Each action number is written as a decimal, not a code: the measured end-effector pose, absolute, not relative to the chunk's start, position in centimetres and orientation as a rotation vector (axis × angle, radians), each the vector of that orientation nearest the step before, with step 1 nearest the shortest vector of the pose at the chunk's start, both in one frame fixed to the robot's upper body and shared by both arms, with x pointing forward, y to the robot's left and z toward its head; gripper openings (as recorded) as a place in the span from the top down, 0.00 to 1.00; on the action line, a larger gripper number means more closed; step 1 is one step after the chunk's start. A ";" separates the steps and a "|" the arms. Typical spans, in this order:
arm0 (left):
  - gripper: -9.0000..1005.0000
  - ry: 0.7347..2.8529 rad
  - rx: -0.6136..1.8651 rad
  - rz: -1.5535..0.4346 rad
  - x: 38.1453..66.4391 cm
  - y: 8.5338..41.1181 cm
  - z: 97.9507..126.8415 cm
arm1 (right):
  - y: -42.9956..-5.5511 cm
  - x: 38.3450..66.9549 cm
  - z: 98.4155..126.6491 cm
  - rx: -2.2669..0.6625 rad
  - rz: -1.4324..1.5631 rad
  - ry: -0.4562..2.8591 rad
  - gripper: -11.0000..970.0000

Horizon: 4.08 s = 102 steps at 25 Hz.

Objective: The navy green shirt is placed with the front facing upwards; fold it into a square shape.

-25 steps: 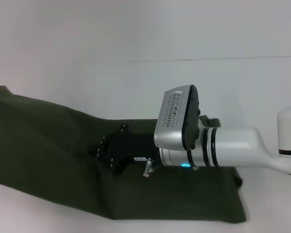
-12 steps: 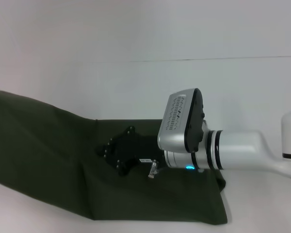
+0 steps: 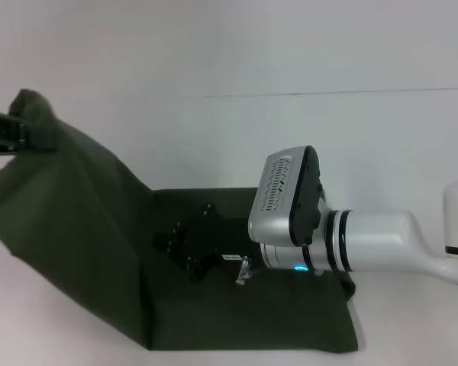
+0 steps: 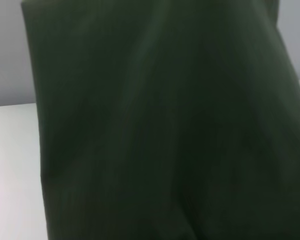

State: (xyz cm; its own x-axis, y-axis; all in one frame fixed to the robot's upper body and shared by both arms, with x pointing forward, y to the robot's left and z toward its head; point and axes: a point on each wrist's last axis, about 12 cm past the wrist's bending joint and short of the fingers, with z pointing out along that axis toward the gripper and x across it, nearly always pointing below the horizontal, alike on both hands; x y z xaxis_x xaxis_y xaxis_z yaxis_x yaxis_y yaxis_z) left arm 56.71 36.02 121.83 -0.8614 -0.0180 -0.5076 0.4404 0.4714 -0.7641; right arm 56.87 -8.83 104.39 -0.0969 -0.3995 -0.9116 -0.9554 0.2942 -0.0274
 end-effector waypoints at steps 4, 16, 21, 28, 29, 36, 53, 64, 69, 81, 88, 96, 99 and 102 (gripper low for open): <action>0.91 2.212 0.349 -1.455 56.9 34.5 120.6 | -9.0 56.8 104.2 -1.232 0.778 1.674 0.99; 0.91 2.184 0.292 -1.592 57.2 30.4 116.2 | -16.3 57.0 103.0 -0.797 0.714 1.729 0.99; 0.91 2.150 0.262 -1.661 57.0 28.5 114.6 | -20.1 56.3 102.6 -0.604 0.671 1.712 0.99; 0.91 2.108 0.219 -1.729 57.1 25.3 112.9 | -22.6 55.7 102.2 -0.485 0.620 1.721 0.98; 0.91 2.107 0.214 -1.737 57.0 24.8 112.6 | -22.8 55.7 102.2 -0.479 0.614 1.721 0.97; 0.91 2.124 0.190 -1.762 56.5 22.2 110.8 | -22.9 55.7 102.2 -0.466 0.609 1.716 0.90; 0.83 2.130 0.184 -1.786 54.7 18.8 107.8 | -23.1 55.8 102.3 -0.437 0.603 1.710 0.87; 0.50 2.123 0.219 -1.753 54.8 21.7 108.7 | -23.9 55.6 102.7 -0.401 0.605 1.671 0.81; 0.30 2.060 0.392 -1.596 54.1 25.3 109.7 | -25.7 55.5 104.8 -0.437 0.711 1.588 0.78; 0.08 1.919 0.823 -1.180 51.3 28.4 108.5 | -25.8 55.3 109.5 -0.843 1.003 1.578 0.48; 0.08 1.924 1.023 -0.972 49.9 29.3 107.9 | -26.9 54.8 110.1 -0.835 1.043 1.685 0.30; 0.09 2.018 1.038 -0.879 48.6 30.3 106.1 | -28.9 53.9 109.8 -0.715 1.006 1.689 0.30; 0.09 2.016 1.029 -0.862 48.3 30.4 105.5 | -29.4 53.9 109.7 -0.677 0.986 1.688 0.30; 0.09 2.013 1.031 -0.847 48.0 30.3 104.7 | -29.7 54.0 109.4 -0.647 0.959 1.694 0.30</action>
State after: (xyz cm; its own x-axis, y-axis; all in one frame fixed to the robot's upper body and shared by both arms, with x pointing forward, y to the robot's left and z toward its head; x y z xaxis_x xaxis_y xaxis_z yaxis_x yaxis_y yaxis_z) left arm 48.00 30.29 104.71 -0.4291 0.3884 -0.8155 0.8547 0.4665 -0.2275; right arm 53.95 -29.74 109.44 -0.3173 0.0339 -0.9477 -0.7953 0.5349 0.2853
